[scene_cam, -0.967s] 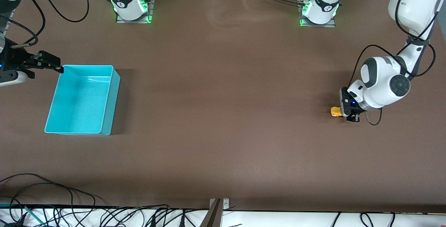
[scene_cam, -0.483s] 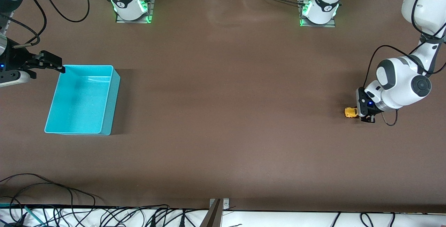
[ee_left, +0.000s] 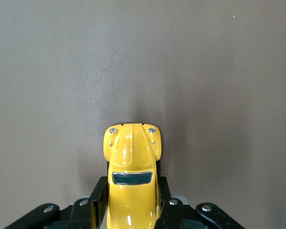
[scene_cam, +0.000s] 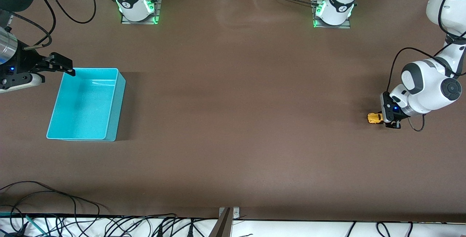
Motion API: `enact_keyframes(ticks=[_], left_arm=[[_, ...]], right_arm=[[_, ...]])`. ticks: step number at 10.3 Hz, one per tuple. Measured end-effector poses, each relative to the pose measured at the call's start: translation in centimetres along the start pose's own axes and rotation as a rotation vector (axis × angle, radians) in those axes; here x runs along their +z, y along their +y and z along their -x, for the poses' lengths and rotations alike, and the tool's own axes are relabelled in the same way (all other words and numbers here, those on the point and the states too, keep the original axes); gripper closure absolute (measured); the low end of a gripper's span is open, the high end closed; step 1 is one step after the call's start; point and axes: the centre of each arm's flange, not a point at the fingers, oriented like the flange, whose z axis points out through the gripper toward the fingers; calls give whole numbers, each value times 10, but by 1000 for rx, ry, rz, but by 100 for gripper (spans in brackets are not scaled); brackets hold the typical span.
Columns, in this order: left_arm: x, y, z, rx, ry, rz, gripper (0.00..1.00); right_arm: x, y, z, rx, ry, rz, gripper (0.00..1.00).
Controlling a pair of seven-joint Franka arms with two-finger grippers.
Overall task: Wind up and store yellow beetle car
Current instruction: 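Drag the held car backward along the table with the left gripper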
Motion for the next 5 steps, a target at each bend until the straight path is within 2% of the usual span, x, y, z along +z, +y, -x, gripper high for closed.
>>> enact_keyframes(ticks=[5], left_arm=[[-1,0,13,-20,-1,-5,55]], right_arm=[[0,1,0,2,-1,0,0]])
